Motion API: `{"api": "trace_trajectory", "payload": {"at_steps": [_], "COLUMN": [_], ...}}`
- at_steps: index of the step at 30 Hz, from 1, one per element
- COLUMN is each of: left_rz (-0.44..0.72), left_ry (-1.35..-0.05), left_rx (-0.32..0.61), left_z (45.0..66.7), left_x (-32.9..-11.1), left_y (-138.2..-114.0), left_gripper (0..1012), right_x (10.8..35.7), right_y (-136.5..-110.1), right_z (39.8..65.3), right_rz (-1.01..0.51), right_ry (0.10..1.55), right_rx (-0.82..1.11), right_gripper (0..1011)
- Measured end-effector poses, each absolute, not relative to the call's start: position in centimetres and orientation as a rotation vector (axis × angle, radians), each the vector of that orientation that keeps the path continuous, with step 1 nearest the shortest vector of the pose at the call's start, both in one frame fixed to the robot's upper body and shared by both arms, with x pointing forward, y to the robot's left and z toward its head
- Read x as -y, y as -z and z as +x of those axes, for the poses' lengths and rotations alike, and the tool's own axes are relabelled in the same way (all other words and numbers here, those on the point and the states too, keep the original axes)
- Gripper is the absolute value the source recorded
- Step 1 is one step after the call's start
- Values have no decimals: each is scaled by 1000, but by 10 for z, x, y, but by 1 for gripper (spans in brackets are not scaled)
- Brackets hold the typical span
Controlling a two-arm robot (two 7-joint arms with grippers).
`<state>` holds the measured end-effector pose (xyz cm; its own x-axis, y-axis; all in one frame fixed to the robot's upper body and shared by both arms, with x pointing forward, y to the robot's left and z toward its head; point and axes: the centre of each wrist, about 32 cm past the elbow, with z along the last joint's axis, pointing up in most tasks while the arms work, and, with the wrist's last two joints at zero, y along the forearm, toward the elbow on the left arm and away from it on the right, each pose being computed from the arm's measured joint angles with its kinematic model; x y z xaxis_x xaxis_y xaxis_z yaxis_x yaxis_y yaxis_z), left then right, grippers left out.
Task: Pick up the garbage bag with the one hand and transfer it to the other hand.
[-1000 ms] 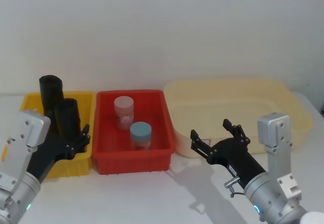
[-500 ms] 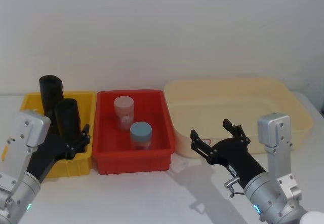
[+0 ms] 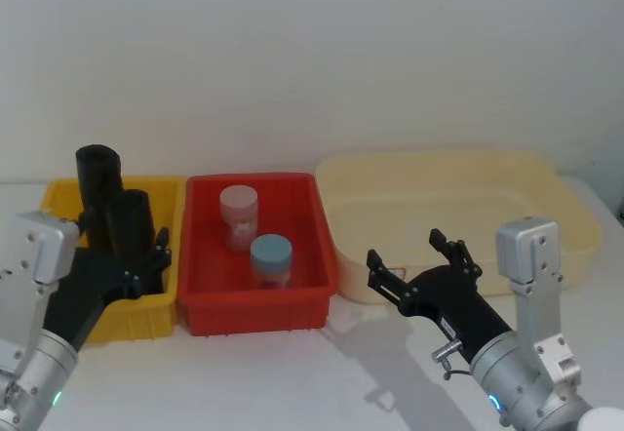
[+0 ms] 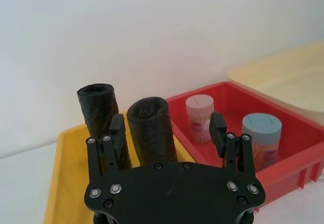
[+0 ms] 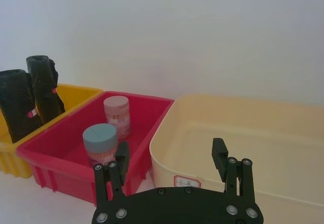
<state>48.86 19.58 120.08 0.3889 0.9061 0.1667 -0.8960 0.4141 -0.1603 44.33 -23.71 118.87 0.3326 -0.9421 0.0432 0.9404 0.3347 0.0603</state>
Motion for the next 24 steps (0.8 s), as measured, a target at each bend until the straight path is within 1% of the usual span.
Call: {"api": "trace_trajectory", "payload": {"at_steps": [10,24], "left_rz": [-97,-92], "left_ry": [-1171,-1201], "left_rx": [207,164], "left_z": [487,493], "left_x": [-195,-198], "left_y": [-1198,-1192], "left_gripper": [1001,1000], "right_x": [237,237], "right_y": [-1189,-1189], "right_z": [443,443], "right_rz": [26,26], "right_ry": [1230,1229], "right_rx": [75,75], "right_gripper": [1000,1000]}}
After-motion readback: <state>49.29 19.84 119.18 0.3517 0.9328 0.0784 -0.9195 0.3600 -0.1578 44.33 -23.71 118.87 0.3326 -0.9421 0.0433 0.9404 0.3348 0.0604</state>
